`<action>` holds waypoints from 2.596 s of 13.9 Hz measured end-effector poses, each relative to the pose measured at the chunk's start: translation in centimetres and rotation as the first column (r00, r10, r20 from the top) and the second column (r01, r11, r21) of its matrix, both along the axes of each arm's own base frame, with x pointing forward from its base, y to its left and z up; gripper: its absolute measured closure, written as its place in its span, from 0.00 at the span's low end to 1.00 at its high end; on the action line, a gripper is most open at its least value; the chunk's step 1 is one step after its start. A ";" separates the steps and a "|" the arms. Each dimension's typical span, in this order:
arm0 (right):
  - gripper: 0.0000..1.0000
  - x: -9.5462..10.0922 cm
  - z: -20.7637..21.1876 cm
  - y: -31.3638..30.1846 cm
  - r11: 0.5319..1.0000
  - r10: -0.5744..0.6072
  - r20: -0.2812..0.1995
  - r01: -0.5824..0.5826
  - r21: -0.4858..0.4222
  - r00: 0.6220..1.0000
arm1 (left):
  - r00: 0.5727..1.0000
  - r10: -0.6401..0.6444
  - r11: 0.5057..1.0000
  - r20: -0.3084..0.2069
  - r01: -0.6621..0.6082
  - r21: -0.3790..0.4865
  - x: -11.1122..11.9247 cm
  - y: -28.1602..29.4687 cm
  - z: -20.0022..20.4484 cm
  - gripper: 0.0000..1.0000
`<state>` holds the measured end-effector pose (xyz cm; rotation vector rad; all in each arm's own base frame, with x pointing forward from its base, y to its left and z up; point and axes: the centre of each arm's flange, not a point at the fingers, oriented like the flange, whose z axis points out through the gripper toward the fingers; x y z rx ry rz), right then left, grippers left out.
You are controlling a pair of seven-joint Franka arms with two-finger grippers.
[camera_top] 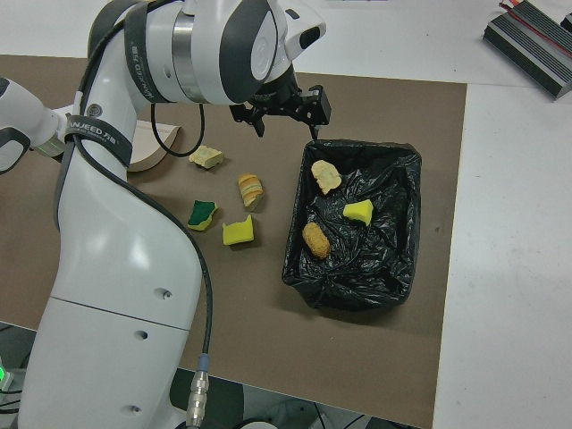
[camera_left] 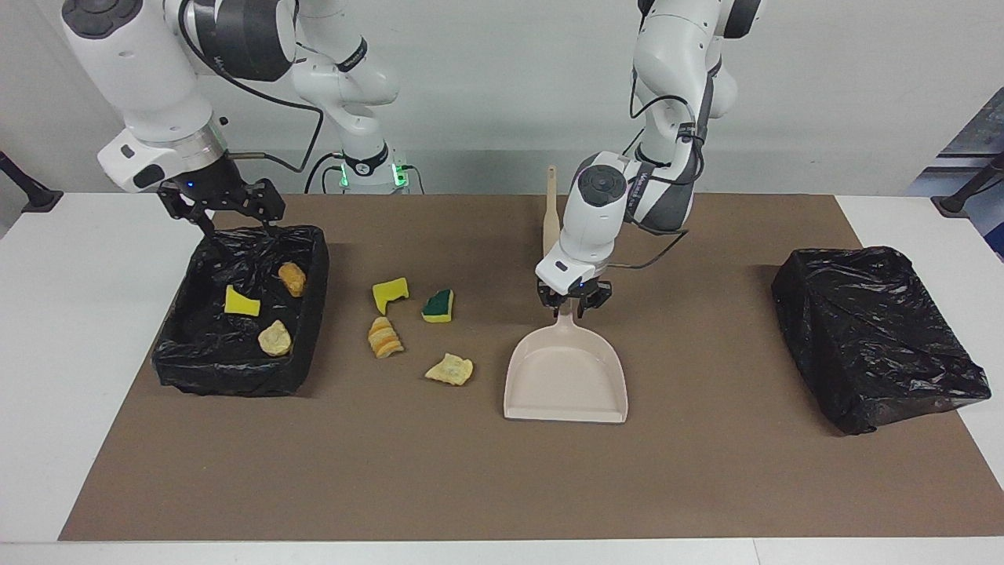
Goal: Sweep and dump trash in bin
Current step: 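Lift the dustpan with the left gripper while the right gripper reaches the sponge, then move the right gripper down to the beige brush handle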
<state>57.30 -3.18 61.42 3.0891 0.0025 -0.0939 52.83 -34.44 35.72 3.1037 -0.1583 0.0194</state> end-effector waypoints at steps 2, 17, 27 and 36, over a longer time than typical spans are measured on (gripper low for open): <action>0.00 -0.5 0.7 -0.5 1.000 -0.012 0.008 0.012 0.011 1.000 | 1.000 0.003 1.000 0.005 -0.003 -0.001 0.2 0.3 0.3 0.68; 0.00 -1.7 0.1 8.2 0.993 0.118 -0.013 -0.118 0.027 0.993 | 0.370 -0.923 0.342 -0.107 0.915 0.212 6.5 11.5 10.6 0.69; 0.00 -6.8 -5.0 19.6 0.983 0.102 -0.074 -0.089 0.163 0.992 | 0.146 -0.958 0.122 -0.247 0.986 0.110 11.0 9.5 8.0 0.69; 0.00 -14.1 -11.5 36.5 0.985 -0.060 0.040 0.052 0.164 0.997 | 0.092 -0.957 0.077 -0.275 0.995 0.065 10.5 9.9 6.4 0.69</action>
